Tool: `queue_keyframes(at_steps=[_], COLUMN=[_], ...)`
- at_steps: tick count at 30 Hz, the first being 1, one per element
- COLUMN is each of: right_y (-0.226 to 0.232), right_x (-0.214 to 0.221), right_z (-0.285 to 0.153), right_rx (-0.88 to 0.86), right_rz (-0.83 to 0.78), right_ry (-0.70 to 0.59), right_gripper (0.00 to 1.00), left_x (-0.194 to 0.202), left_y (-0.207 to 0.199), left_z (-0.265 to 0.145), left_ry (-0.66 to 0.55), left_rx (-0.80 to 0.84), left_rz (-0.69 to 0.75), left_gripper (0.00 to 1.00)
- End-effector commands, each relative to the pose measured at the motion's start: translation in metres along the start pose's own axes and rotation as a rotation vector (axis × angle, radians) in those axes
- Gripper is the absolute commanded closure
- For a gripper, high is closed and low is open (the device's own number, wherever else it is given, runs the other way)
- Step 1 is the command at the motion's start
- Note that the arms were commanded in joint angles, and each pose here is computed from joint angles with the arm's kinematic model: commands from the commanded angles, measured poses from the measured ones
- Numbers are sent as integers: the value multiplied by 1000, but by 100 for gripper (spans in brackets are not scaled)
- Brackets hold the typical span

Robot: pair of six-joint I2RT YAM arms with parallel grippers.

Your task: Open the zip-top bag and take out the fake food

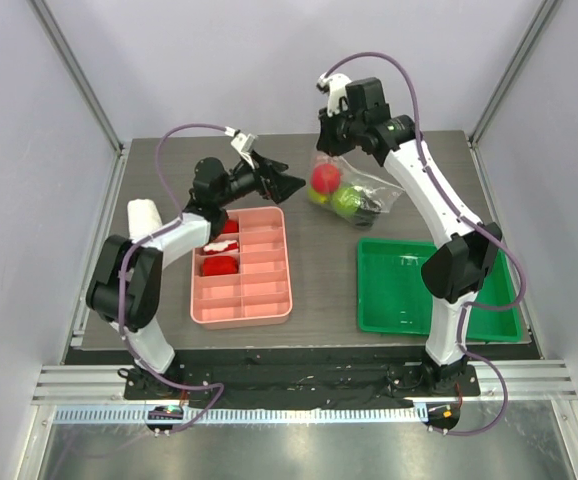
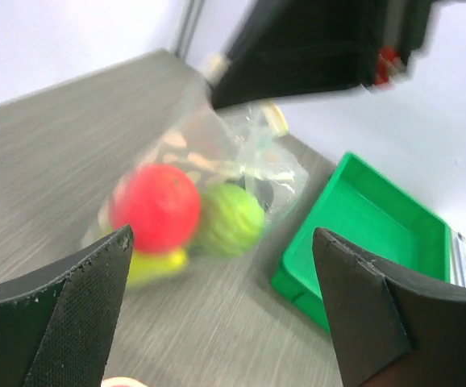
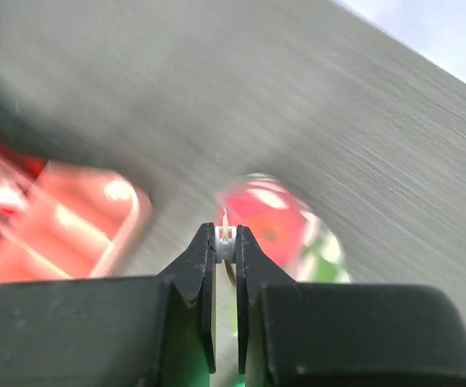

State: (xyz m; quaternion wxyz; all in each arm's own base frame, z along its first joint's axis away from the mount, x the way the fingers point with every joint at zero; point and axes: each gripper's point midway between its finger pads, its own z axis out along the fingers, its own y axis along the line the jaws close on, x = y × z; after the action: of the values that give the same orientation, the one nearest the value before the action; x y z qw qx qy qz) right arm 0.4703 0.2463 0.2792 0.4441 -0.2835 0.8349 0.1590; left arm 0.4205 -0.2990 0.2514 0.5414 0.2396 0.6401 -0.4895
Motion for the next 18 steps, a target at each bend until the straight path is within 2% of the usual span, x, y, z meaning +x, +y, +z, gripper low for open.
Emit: queue_keyframes(at_steps=[1,4,7,8,14,16,18], right_y=[-15,-19,-14,-11,-4,-2,-2], right_x=[-65,-69,-67,-64,-57,-61,-61], right_z=[-26,-30,-32,-33,-41,-49,-53], right_rx=[169,222,248,253,310,305,304], right_rz=[364,559,684,697,781,834,874], right_ry=[-224,-271,-298,-294,-319,-356,-378], right_gripper=[98,98,98,98,98,98,98], left_x=[-43,-27,-15,-13,-18,-4,-11], left_y=[-52,-67,-74,-60,-37,-13,-4], left_z=[17,40,61,68,80,82,84], left_ry=[-218,-250,-278,-293,-335,-289,-298], left_rx=[-45,-156,-246,-314,-472,-586,-639], left_rz=[131,191,220,211,195,189,204], left_gripper=[9,6,0,0,0,0,0])
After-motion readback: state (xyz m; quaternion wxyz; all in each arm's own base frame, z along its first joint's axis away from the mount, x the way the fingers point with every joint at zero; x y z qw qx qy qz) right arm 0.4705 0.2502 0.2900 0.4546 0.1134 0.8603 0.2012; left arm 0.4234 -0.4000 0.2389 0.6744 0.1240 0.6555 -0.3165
